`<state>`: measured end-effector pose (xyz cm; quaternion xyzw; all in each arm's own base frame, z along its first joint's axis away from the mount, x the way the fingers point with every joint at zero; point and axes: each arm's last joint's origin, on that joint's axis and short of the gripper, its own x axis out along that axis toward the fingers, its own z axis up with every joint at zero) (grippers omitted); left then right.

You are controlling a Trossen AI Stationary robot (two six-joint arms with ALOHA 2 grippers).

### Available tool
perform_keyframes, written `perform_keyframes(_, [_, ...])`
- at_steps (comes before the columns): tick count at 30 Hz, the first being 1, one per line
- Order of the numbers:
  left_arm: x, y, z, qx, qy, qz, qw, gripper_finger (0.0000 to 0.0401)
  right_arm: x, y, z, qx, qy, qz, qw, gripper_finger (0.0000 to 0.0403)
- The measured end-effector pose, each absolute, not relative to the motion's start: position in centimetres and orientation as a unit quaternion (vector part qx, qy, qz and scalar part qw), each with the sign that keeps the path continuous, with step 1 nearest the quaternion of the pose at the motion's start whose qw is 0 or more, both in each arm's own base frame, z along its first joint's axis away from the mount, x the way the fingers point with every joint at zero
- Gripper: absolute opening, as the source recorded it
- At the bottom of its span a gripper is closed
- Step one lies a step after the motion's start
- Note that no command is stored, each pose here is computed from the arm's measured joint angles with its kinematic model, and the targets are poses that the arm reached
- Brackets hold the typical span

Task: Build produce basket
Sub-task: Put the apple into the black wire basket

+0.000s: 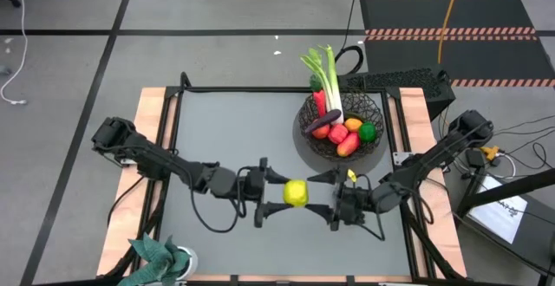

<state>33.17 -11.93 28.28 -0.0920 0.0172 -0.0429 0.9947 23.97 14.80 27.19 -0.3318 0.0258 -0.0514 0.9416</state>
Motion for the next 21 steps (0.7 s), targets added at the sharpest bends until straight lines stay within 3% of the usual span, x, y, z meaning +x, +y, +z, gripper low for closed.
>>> perform_keyframes(4, [33.2, -11.9, 28.0, -0.1, 0.036, -0.061, 0.992, 0.031, 24.6, 14.9, 27.0, -0.33, 0.008, -0.051, 0.943, 0.0397])
perform_keyframes(21, [33.2, -11.8, 27.7, -0.088, 0.051, -0.068, 0.992, 0.0313, 26.6, 13.2, 26.1, -0.24, 0.002, -0.005, 0.971, 0.0385])
